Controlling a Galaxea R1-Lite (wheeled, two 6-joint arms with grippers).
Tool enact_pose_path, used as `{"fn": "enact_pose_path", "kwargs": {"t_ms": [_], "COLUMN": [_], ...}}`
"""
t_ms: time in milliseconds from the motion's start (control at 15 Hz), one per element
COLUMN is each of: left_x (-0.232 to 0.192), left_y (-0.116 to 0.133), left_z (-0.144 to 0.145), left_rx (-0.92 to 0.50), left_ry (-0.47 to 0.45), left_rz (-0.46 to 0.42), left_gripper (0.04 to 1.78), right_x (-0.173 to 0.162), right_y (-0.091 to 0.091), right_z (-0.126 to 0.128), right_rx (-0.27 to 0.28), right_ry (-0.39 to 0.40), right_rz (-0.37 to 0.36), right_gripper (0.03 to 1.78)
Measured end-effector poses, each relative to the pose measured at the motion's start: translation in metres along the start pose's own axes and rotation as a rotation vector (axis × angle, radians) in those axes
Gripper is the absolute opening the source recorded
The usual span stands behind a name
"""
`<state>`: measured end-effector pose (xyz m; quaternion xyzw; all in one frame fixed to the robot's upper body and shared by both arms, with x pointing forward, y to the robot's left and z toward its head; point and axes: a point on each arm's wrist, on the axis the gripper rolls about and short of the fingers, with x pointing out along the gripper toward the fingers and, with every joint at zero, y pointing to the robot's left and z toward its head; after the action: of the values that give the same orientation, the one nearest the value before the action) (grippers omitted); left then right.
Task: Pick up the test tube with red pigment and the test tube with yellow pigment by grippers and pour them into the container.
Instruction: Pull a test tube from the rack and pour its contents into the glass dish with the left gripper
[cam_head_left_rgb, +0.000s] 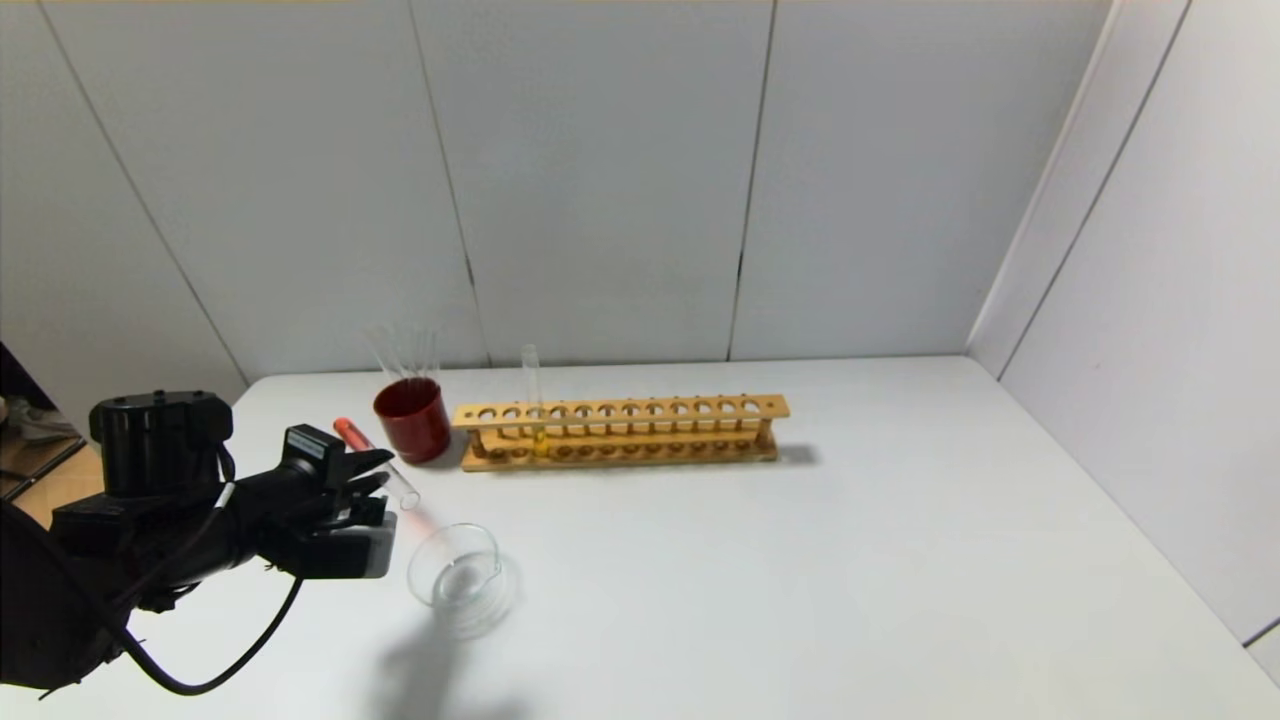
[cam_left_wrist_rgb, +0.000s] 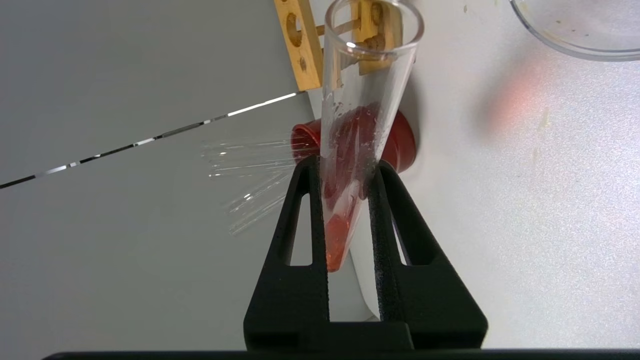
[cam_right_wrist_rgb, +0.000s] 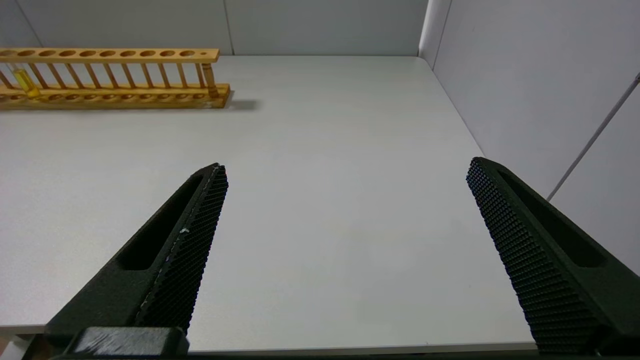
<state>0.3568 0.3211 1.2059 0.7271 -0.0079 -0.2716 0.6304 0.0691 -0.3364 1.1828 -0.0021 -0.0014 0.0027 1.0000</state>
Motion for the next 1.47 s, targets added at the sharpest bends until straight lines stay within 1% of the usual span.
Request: {"fn": "enact_pose_path", "kwargs": {"t_ms": [133,467,867,1000,1200,1400,1467], "left_x": [0.002,0.004,0.011,0.015,0.018,0.018,0.018], "left_y": [-0.001,-0.004,-0.001,0.002,0.002,0.005,0.005], "left_z": [0.000,0.000,0.004,0.003,0.002,-0.001,-0.001], "left_rx": [0.005,0.070,0.093,0.135,0.148,0.222,0.227], "left_ry": [0.003,0.008,-0.007,-0.007,-0.008,0.001,0.003], "left_rz": [-0.007,-0.019,-0.016,-0.007,-0.010,0.002,0.003], "left_gripper": [0.31,0.31,0.31,0.31,0.31,0.31,0.31], "right_x": [0.000,0.000,0.000,0.000,0.000,0.000,0.000], "right_y": [0.000,0.000,0.000,0.000,0.000,0.000,0.000], "right_z": [0.000,0.000,0.000,0.000,0.000,0.000,0.000], "right_rx": [0.000,0.000,0.000,0.000,0.000,0.000,0.000], "right_ry": [0.000,0.000,0.000,0.000,0.000,0.000,0.000], "right_rz": [0.000,0.000,0.000,0.000,0.000,0.000,0.000], "right_gripper": [1.75,1.75,1.75,1.75,1.75,1.75,1.75]}}
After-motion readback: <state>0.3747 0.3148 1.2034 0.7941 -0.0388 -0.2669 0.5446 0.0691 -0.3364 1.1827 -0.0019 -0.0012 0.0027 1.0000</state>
